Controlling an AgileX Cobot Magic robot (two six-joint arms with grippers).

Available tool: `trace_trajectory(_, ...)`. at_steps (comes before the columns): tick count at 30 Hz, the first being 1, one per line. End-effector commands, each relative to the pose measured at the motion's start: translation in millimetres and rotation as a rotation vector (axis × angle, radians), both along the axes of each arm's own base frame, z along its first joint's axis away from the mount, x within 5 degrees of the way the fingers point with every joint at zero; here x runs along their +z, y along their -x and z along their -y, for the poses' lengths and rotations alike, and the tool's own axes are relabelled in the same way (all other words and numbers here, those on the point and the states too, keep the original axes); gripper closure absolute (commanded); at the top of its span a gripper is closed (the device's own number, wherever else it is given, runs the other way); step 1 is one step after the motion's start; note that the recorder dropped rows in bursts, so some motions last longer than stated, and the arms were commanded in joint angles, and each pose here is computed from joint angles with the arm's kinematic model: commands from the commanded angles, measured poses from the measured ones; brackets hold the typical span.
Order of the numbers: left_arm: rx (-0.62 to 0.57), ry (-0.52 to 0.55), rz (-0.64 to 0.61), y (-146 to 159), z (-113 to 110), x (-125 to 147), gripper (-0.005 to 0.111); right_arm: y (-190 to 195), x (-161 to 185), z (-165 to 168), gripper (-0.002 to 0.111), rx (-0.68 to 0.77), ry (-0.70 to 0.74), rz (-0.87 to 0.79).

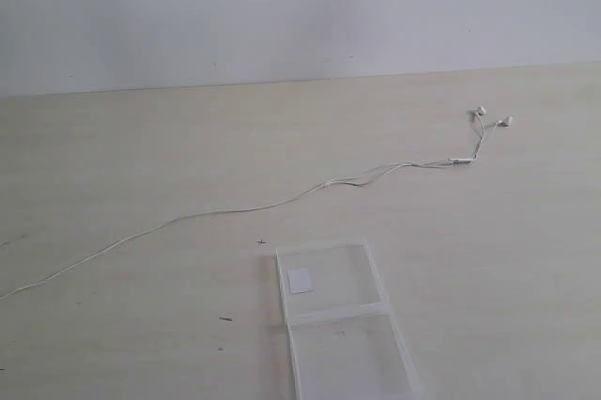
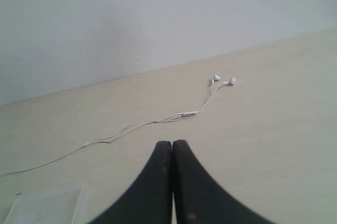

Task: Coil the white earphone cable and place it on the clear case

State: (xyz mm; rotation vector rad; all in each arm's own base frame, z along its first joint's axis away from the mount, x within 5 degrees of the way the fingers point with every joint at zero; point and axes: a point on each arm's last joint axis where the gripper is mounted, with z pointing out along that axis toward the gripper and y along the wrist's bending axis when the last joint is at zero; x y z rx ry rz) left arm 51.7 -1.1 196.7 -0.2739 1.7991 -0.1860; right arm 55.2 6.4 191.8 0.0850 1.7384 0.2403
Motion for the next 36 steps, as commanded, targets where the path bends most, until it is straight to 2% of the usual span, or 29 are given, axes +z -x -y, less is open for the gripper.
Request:
trace_trajectory(1,-0.001,0.029,0.18,10,2,54,0.107,0,-1,0,0.108,-0.005,0.002,0.002)
trace_trajectory(5,-0.006,0.026,0.314,25,3,96,0.107,0,-1,0,0.108,-0.005,0.002,0.002)
trace_trajectory(8,-0.006,0.019,0.369,31,3,111,0.107,0,-1,0,0.108,-0.005,0.002,0.002)
trace_trajectory(13,-0.003,0.034,0.435,34,3,120,0.107,0,-1,0,0.108,-0.005,0.002,0.002)
trace_trajectory(19,-0.03,0.159,0.458,31,6,126,0.107,0,-1,0,0.108,-0.005,0.002,0.002)
trace_trajectory(22,-0.052,0.221,0.367,10,6,135,0.107,0,-1,0,0.108,-0.005,0.002,0.002)
trace_trajectory(25,-0.13,0.124,0.202,-25,11,148,0.107,0,-1,0,0.108,-0.005,0.002,0.002)
trace_trajectory(31,-0.51,-0.115,-0.129,-112,38,169,0.107,0,-1,0,0.108,-0.005,0.002,0.002)
trace_trajectory(34,-0.634,-0.134,-0.274,-163,46,166,0.107,0,-1,0,0.108,-0.005,0.002,0.002)
trace_trajectory(36,-0.691,-0.147,-0.361,-198,48,154,0.107,0,-1,0,0.108,-0.005,0.002,0.002)
